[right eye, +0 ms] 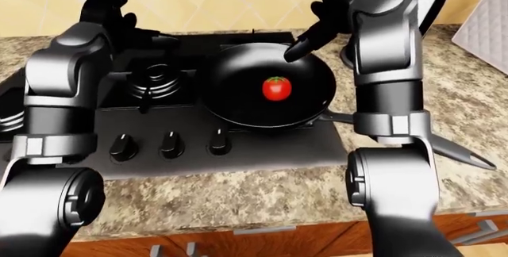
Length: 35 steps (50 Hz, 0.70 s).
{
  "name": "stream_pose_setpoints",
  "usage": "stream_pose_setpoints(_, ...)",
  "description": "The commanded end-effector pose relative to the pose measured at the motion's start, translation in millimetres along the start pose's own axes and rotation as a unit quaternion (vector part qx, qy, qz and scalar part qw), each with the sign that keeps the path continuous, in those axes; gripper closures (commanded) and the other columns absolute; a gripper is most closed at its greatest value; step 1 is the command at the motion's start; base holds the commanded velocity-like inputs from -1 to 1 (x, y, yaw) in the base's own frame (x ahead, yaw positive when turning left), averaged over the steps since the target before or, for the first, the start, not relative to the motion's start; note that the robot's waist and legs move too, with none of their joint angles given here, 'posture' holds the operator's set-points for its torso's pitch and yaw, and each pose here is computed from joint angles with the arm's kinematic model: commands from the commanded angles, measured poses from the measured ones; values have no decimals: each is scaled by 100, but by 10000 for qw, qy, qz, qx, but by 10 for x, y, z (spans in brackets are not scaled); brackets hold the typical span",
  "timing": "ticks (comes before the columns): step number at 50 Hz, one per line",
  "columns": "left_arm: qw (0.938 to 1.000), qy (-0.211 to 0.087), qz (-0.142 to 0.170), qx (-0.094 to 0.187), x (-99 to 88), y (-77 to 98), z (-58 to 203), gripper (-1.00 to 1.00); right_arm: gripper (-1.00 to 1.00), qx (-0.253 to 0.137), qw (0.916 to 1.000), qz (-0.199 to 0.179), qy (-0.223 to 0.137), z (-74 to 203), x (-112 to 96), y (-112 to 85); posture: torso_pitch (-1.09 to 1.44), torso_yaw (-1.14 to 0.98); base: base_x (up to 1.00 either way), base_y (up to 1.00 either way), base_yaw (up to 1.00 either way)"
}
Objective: Pick the tomato from the pan and place it on the plate.
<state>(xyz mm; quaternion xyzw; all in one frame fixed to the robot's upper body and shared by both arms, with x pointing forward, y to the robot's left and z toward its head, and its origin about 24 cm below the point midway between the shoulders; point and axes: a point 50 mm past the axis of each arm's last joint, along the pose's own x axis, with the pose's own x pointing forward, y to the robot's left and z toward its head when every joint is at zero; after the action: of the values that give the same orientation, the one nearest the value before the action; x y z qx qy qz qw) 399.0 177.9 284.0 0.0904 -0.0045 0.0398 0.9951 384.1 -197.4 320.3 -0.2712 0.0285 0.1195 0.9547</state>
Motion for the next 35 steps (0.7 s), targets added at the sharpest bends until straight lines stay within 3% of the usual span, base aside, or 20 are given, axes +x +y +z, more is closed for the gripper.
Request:
stream_pose_setpoints(1,9984,-569,55,-3,-69,42,281,-100,-100,-348,9983,-188,-431,255,-99,-84,0,0,0,0,0)
stream_pose_setpoints(19,9983,-580,36,48,-74,-12,311,-100,-100,-1520,9879,234,-213,409,9,15,0,0,0,0,0)
stream_pose_setpoints(35,9982,-591,35,78,-92,-16,305,-100,-100,-2768,9590,609,-68,526,169,286,0,0,0,0,0)
